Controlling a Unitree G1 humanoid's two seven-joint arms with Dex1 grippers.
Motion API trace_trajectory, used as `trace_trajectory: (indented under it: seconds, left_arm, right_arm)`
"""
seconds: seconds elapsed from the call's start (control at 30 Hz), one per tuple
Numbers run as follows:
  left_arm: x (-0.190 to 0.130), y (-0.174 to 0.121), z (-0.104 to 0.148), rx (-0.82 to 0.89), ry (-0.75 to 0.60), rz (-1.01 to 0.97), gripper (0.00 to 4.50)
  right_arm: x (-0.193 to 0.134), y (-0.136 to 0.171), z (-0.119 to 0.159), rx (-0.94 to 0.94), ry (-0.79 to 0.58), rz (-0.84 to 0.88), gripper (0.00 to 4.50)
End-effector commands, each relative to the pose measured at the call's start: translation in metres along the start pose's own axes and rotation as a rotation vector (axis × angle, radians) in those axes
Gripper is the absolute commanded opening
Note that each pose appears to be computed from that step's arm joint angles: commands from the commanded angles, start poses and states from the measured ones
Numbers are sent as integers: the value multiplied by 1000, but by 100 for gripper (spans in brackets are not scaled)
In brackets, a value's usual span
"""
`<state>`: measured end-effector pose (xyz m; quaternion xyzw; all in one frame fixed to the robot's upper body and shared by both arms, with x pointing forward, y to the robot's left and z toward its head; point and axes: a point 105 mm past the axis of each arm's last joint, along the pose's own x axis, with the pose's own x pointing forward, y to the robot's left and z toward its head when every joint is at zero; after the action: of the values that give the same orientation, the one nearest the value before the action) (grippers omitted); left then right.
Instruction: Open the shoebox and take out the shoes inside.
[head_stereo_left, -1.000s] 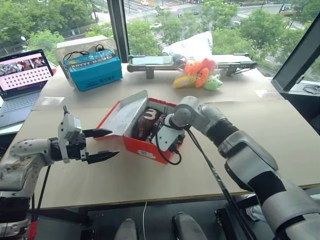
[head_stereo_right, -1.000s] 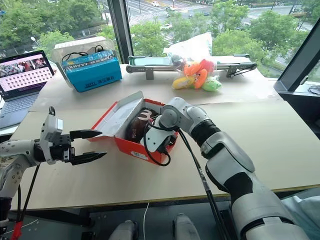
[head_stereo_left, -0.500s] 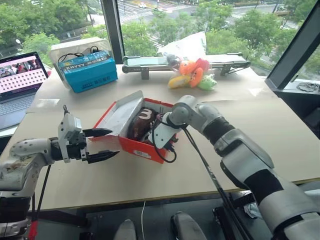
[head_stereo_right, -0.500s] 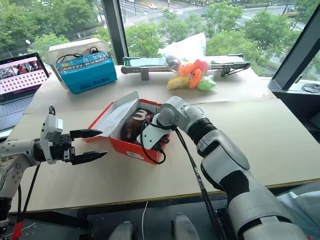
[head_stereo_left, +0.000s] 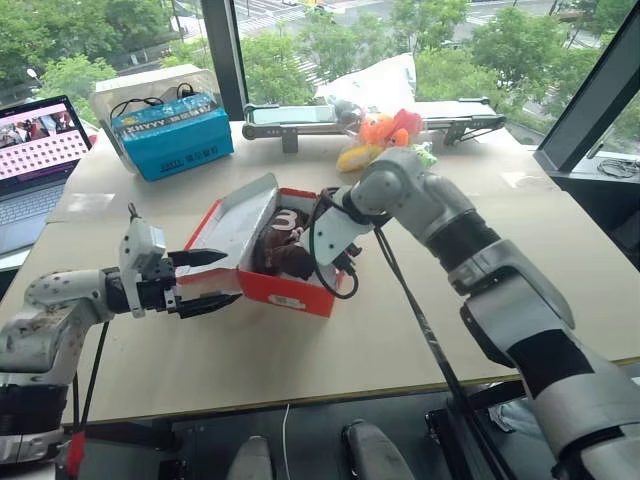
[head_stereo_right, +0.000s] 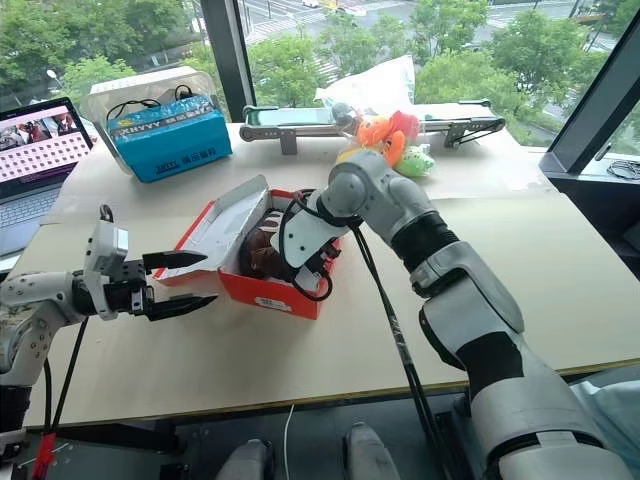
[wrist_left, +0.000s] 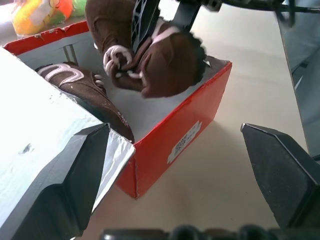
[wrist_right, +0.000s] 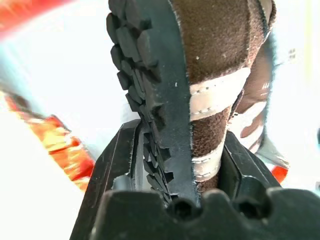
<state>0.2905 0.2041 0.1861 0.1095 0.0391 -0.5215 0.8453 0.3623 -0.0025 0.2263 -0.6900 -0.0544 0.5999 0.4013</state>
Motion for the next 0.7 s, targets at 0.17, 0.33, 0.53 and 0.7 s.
trace_trajectory:
  seconds: [0.17, 0.33, 0.53, 0.7]
  left_arm:
    - [5, 3, 8, 38, -23, -14, 450]
    - [8, 4, 8, 40, -31, -18, 450]
    - [11, 5, 10, 40, -49, -10, 450]
    - [13, 6, 13, 42, -56, -7, 450]
  right_arm:
    - [-49, -41, 6, 226, -104, -236, 181]
    - [-94, -70, 2, 394, -167, -523, 181]
    - [-171, -30, -96, 695, 293, -1005, 181]
    - [-162, 71, -165, 793, 837, -967, 181]
